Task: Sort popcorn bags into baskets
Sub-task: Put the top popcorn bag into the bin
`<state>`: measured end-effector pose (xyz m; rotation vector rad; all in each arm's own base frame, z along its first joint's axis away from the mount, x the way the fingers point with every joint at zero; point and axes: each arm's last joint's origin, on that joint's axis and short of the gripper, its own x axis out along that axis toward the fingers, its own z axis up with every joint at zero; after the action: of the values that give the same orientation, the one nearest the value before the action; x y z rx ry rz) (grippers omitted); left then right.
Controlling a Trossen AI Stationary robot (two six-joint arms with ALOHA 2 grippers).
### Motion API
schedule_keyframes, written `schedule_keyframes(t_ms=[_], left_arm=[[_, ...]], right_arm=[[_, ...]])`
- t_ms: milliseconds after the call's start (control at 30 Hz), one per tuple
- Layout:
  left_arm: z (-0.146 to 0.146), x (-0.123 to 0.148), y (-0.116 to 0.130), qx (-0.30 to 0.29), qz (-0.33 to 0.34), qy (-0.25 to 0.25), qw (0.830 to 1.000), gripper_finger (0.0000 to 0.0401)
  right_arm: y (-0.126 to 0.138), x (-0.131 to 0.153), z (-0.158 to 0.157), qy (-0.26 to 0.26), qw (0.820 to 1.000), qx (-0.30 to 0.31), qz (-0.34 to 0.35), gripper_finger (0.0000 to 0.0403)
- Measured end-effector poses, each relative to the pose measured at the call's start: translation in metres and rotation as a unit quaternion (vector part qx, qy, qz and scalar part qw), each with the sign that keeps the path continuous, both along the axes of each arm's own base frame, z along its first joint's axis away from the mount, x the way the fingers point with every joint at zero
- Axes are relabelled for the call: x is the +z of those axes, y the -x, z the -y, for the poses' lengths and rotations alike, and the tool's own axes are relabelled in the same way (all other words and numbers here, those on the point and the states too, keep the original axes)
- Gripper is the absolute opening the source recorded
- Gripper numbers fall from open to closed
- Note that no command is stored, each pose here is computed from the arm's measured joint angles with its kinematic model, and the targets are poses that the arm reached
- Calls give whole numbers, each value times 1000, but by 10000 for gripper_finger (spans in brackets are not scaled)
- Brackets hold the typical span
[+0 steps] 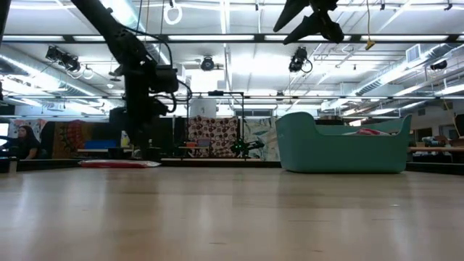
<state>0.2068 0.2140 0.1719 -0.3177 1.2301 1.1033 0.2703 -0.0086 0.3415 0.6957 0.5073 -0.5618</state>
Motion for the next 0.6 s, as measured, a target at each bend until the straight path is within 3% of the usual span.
schedule_keyframes(t_ms=[200,300,500,600], left_arm=[[-9,-30,28,84,6,-2,996,176],[-8,-36,26,88,7,-2,996,173],[7,-38,15,68,87,104,988,171],[23,-38,-1,14,142,181,973,171]], right_arm=[[3,-4,-5,3,1000,12,-29,158],[5,-5,-5,-4,999,20,-39,158],[7,-2,-2,5,998,50,-40,158],[8,-1,5,16,998,49,-38,158]])
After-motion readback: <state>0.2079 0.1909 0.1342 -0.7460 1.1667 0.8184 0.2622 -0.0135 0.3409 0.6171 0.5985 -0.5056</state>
